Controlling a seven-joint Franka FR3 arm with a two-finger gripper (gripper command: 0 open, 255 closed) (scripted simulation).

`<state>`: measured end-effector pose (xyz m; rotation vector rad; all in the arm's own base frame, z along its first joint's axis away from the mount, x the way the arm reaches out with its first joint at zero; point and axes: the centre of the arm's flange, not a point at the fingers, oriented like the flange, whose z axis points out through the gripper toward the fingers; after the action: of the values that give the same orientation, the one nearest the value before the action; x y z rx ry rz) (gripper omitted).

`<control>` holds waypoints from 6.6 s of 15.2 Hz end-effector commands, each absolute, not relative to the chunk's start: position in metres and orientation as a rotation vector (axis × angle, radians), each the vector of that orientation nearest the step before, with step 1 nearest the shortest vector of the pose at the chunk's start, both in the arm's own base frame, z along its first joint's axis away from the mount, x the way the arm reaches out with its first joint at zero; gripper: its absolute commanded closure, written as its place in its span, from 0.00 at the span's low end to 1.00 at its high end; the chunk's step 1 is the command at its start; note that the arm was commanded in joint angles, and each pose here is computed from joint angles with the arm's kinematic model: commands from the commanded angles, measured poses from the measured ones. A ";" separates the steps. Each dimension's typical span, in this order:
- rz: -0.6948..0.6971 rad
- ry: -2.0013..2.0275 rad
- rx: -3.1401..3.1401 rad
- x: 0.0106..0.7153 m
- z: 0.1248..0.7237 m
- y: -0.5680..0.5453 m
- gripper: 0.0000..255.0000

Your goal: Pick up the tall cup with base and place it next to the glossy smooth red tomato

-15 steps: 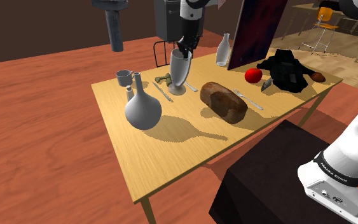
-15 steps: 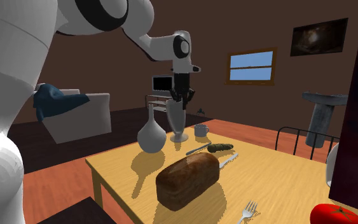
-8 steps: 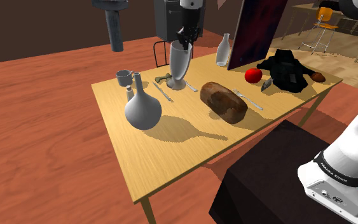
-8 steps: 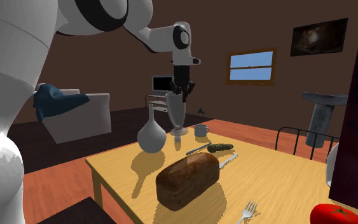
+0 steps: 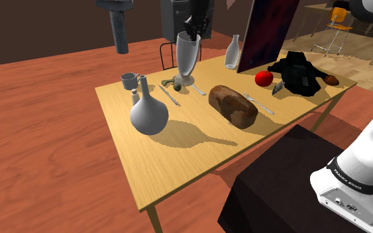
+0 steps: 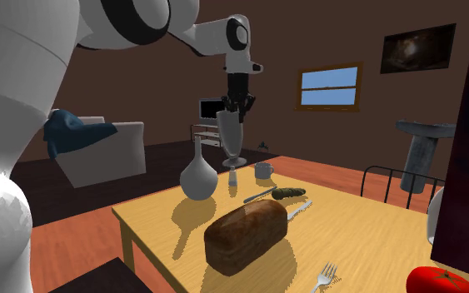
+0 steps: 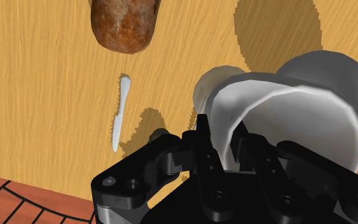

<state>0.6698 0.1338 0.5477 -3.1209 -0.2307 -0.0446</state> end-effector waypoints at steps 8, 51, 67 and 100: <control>-0.046 -0.231 -3.121 0.670 0.597 0.132 1.00; -0.046 -0.231 -3.121 0.504 0.621 -0.314 1.00; -0.046 -0.231 -3.121 0.504 0.537 -0.314 1.00; -0.046 -0.231 -3.121 0.504 0.362 -0.314 1.00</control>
<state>0.5035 -0.3143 0.3673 -3.1199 -0.2310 -0.0439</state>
